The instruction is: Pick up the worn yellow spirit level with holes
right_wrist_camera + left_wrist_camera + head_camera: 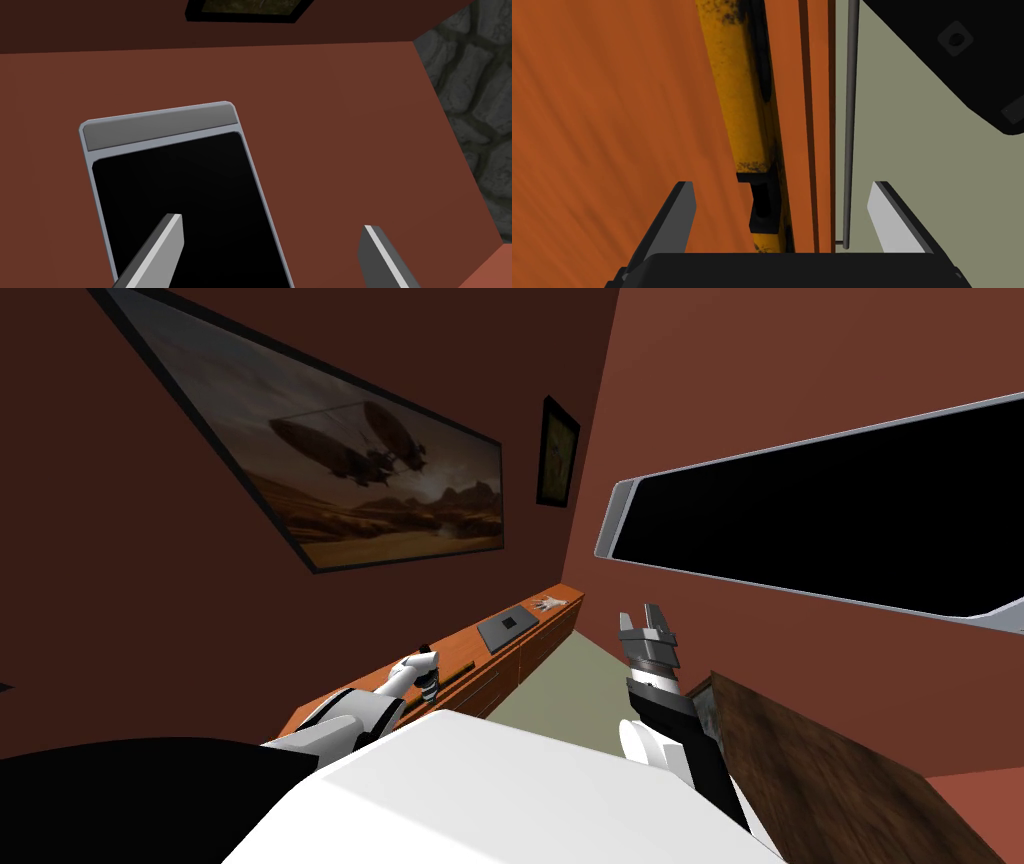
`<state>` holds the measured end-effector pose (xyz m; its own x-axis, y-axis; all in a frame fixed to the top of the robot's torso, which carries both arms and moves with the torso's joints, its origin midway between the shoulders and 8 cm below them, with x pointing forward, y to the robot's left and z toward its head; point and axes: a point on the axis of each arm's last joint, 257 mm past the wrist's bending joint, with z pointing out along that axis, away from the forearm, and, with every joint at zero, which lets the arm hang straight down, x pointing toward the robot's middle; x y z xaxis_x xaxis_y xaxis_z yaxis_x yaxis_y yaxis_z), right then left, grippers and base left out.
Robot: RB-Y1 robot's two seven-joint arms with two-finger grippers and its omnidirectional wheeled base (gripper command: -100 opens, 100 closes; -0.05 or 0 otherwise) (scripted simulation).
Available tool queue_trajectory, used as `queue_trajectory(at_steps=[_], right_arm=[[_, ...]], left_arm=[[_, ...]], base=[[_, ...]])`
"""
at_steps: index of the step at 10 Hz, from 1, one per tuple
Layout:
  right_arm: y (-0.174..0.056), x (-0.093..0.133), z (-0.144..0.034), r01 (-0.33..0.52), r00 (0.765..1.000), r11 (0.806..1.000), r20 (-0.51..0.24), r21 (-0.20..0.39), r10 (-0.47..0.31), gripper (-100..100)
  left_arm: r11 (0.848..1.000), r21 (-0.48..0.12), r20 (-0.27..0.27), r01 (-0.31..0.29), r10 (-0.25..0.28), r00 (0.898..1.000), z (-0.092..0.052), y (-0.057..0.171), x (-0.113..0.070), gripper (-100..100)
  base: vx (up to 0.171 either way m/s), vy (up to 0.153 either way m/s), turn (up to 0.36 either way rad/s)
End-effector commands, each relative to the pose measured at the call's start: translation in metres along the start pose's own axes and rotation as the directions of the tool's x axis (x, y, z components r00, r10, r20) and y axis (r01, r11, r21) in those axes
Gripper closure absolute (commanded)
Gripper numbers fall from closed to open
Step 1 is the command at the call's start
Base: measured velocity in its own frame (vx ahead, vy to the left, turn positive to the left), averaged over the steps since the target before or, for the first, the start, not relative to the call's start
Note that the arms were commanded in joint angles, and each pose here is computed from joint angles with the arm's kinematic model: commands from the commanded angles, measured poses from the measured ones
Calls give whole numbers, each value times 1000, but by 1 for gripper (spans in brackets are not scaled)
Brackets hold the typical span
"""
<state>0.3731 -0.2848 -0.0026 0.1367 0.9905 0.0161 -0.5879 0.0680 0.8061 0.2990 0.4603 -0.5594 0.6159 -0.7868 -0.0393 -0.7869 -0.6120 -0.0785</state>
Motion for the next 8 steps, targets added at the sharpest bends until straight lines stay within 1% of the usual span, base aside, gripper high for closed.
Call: queue_trajectory(at_steps=[1, 2, 4, 5, 6, 7, 8], right_arm=[[0, 0, 0, 0, 1000, 1000, 0, 0, 0, 0], [0, 0, 0, 0, 1000, 1000, 0, 0, 0, 0], [0, 0, 0, 0, 1000, 1000, 0, 0, 0, 0], [0, 0, 0, 0, 1000, 1000, 0, 0, 0, 0], [0, 0, 0, 0, 1000, 1000, 0, 0, 0, 0], [0, 0, 0, 0, 1000, 1000, 0, 0, 0, 0], [0, 0, 0, 0, 1000, 1000, 0, 0, 0, 0]], left_arm=[[999, -44, 14, 32, -31, 999, 0, 9, -7, -100], [995, -79, 28, 58, -56, 998, 0, 16, -13, -100], [987, -127, 50, 100, -94, 994, -3, 25, -23, -100], [987, -127, 50, 100, -94, 994, -3, 25, -23, -100], [980, -153, 63, 124, -116, 991, -5, 30, -29, -100], [984, -139, 56, 112, -105, 993, -4, 28, -27, -100], [983, -142, 58, 114, -107, 993, -4, 28, -27, 0]], base=[[22, 48, 13], [49, 66, 14], [41, 59, 12], [19, 37, 1], [20, 35, 6], [10, 18, 1], [0, 0, 0]])
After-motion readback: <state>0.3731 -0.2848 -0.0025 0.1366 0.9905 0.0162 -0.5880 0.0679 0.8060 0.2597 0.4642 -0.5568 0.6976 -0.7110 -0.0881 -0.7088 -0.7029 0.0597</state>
